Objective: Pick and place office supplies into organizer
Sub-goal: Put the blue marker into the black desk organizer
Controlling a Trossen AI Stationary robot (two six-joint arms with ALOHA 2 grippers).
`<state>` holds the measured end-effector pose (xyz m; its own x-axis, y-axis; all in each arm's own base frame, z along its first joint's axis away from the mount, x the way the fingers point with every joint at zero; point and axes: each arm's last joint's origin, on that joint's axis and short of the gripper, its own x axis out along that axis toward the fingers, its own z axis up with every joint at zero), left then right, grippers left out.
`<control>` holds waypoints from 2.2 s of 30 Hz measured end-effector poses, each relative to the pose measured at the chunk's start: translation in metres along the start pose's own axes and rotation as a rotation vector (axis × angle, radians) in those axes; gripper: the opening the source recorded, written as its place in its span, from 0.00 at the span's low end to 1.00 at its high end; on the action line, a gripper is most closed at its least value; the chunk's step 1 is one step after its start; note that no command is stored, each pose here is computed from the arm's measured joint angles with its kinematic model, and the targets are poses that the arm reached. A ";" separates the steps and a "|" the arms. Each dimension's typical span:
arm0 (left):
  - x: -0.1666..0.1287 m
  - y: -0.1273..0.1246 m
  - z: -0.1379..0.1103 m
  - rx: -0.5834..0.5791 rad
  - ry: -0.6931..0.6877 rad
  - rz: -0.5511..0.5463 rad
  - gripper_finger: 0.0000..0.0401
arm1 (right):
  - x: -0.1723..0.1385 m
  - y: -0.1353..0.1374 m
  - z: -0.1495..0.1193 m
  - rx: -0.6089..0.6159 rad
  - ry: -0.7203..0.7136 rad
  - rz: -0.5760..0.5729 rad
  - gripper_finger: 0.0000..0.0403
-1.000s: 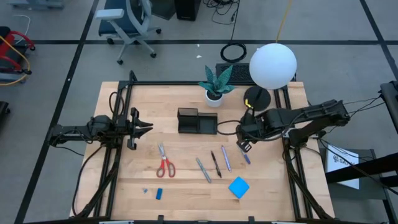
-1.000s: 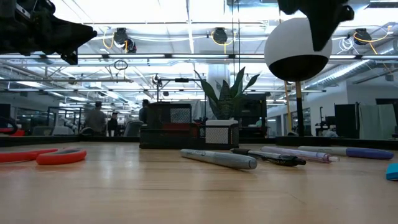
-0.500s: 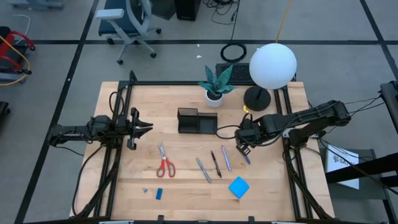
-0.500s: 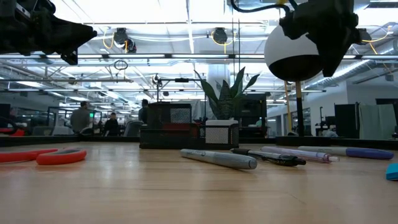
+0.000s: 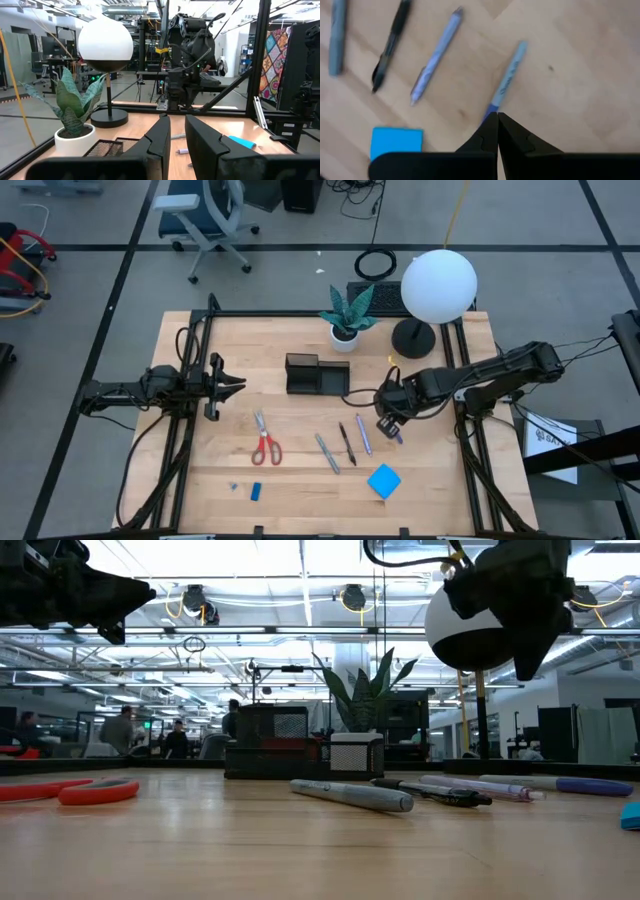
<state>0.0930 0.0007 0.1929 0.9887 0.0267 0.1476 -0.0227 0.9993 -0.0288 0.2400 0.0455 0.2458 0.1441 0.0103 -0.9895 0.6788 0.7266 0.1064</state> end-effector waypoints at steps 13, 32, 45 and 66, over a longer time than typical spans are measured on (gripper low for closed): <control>0.000 0.000 0.000 0.001 -0.001 0.000 0.17 | 0.011 -0.003 -0.002 -0.052 0.034 0.021 0.00; 0.000 0.000 0.000 0.002 0.000 0.000 0.17 | 0.014 -0.004 0.000 -0.053 0.008 0.013 0.04; 0.000 0.000 0.000 0.002 0.000 0.000 0.17 | 0.034 -0.010 -0.002 0.065 0.018 0.026 0.27; 0.000 0.000 0.000 0.002 0.000 0.001 0.17 | 0.075 -0.021 -0.006 0.096 0.024 0.080 0.29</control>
<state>0.0930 0.0007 0.1929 0.9886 0.0272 0.1478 -0.0235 0.9994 -0.0270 0.2318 0.0351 0.1690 0.1843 0.0826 -0.9794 0.7316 0.6539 0.1929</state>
